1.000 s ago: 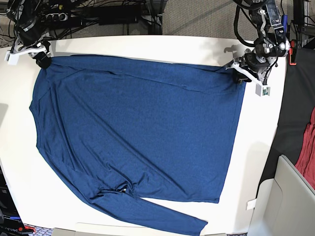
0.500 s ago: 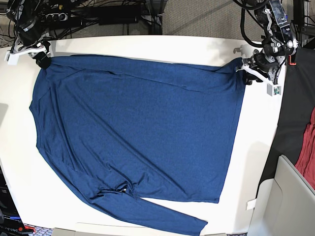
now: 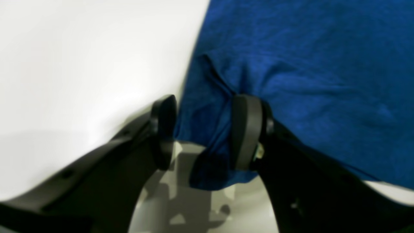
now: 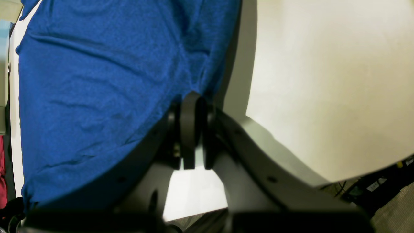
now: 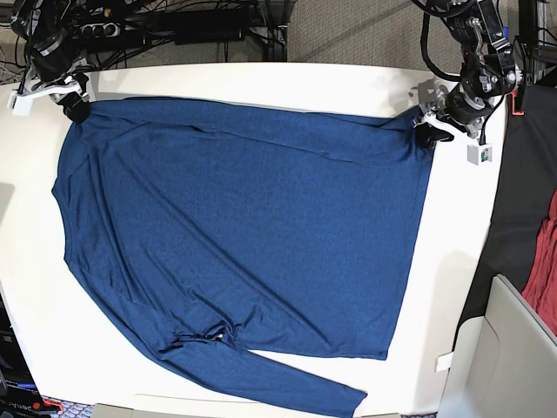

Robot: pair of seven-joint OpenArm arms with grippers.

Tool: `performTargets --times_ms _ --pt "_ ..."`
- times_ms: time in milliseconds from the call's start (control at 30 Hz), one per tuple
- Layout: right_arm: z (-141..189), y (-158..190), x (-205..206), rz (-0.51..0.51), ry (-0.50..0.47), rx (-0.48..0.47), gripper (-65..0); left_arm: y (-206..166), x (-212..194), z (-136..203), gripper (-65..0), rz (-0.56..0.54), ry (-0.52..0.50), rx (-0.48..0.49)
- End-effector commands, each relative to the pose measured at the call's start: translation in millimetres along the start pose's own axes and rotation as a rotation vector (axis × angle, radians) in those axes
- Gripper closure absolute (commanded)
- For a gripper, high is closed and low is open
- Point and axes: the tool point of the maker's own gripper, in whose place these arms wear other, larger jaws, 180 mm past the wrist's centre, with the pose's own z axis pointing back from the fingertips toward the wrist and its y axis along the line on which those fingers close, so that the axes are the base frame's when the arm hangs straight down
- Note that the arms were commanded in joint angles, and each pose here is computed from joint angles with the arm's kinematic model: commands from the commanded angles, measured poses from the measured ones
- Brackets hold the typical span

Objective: Fold the T-shirt properly
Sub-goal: 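Lift the shirt with both grippers and drag it toward the robot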

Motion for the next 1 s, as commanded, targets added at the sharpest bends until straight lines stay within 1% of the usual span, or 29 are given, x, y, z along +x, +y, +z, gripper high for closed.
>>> performTargets --times_ms 0,67,133,200,233,267,333,433,500,600,833,967 --pt "3 5 13 0.01 -0.038 0.02 -1.7 -5 5 2 -26.7 -0.022 -0.005 -0.026" --pt "3 5 13 0.01 -0.038 0.02 -1.7 -11 5 2 -23.2 -0.061 -0.007 -0.061" --pt "3 5 13 0.01 -0.038 0.02 -1.7 -17 5 3 -16.1 -0.11 -0.009 -0.095" --pt "4 4 14 0.01 -0.041 0.019 -1.7 -22 5 4 -6.6 -0.154 -0.013 -0.123" --pt "4 4 14 0.01 -0.041 0.019 -1.7 -21 5 5 -1.8 -0.162 -0.013 -0.123" --pt "4 4 14 0.01 -0.041 0.019 -1.7 -20 5 5 0.0 -0.162 -0.013 -0.12" --pt "4 4 13 0.01 -0.038 0.017 -1.7 -16 6 7 -0.4 -0.163 -0.013 -0.112" --pt "5 3 12 0.012 -0.032 0.015 -1.7 1 9 21 -0.1 -0.163 -0.032 -0.065" --pt "5 3 11 0.015 -0.03 0.017 -1.7 1 15 28 -0.1 -0.177 -0.054 -0.054" --pt "6 10 9 0.061 -0.025 0.058 -1.7 5 14 41 -0.1 -0.202 -0.061 -0.032" --pt "16 8 4 0.103 0.002 0.054 -1.7 -1 3 64 -0.1 -0.264 -0.051 -0.018" --pt "16 17 14 0.121 -0.028 0.073 -1.7 -4 6 67 -0.1 -0.277 -0.063 -0.018"
